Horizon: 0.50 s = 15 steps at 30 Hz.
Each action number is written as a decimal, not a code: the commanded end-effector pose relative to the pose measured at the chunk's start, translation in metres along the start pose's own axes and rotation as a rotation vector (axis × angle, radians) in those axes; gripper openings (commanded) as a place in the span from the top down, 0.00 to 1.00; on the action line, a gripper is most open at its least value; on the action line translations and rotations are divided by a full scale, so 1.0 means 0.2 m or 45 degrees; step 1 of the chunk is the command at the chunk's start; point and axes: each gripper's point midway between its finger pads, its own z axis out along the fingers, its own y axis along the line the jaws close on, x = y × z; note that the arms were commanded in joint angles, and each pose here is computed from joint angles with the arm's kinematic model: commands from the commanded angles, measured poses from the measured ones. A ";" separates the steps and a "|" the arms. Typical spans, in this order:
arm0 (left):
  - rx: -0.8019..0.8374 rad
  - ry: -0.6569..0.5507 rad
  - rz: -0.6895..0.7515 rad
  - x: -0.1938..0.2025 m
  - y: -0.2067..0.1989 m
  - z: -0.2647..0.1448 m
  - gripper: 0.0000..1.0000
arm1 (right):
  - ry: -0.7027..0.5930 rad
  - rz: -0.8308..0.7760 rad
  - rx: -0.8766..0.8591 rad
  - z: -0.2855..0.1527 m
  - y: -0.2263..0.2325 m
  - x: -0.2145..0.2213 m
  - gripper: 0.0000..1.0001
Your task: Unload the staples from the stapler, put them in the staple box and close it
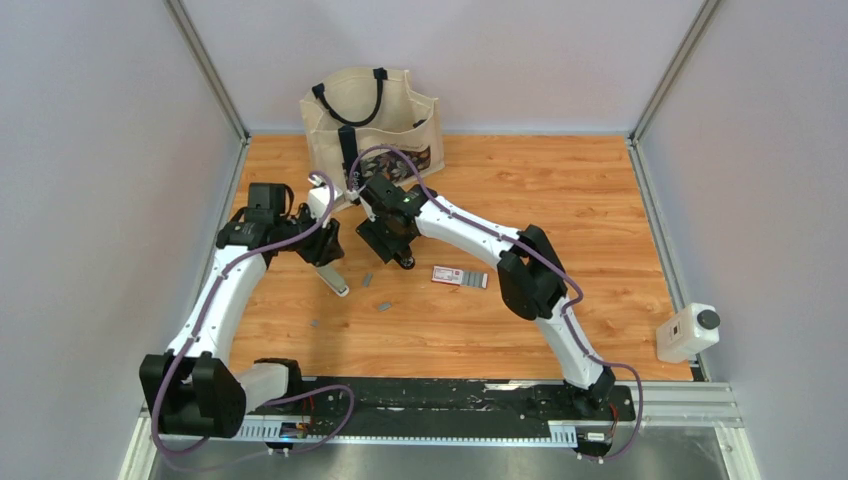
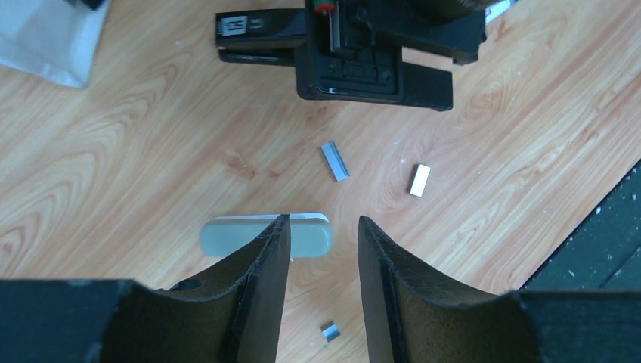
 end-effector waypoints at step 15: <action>-0.158 0.431 0.083 0.11 -0.04 0.45 0.44 | -0.737 0.498 0.019 -1.04 -0.32 0.01 0.25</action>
